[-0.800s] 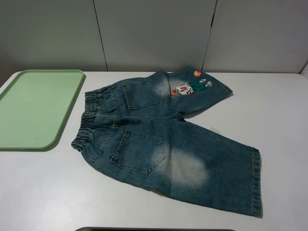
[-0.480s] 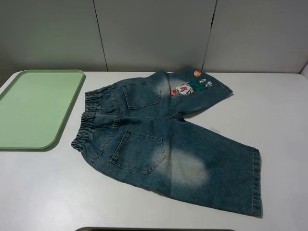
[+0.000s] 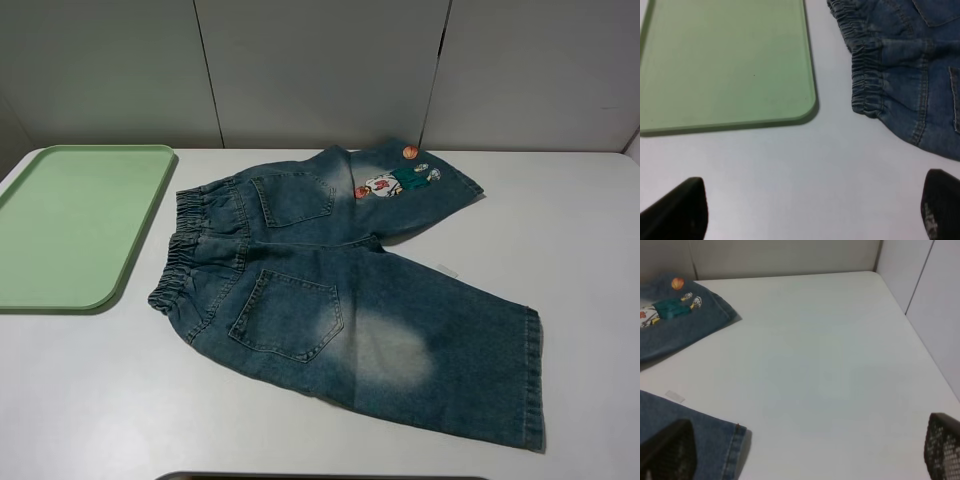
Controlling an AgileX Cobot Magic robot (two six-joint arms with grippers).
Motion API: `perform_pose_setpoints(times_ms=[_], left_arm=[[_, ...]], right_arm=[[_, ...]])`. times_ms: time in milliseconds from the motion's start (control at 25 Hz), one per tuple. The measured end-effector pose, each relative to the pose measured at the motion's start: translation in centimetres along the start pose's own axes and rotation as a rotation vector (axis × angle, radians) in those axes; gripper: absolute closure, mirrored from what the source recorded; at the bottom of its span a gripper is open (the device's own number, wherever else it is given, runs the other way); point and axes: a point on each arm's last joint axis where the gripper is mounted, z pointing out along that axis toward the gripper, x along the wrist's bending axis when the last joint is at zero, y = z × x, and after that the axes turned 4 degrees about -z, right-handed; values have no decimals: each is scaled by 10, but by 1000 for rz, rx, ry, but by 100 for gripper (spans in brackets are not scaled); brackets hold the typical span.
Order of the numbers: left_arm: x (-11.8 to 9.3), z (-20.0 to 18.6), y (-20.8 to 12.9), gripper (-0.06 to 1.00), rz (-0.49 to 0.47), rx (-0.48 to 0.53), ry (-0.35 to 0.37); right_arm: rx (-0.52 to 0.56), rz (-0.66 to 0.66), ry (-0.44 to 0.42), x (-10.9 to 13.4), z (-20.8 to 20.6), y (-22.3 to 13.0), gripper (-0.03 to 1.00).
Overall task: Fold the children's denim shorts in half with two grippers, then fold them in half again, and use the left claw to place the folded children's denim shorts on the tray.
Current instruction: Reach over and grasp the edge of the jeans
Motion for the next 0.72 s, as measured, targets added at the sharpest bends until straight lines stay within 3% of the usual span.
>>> perform_pose_setpoints(times_ms=[280, 720], left_arm=[[0, 0, 0, 10, 1, 0, -2], [1, 0, 0, 10, 57, 8, -80]], right_arm=[[0, 0, 0, 0, 0, 0, 27], [0, 0, 0, 0, 0, 0, 27]])
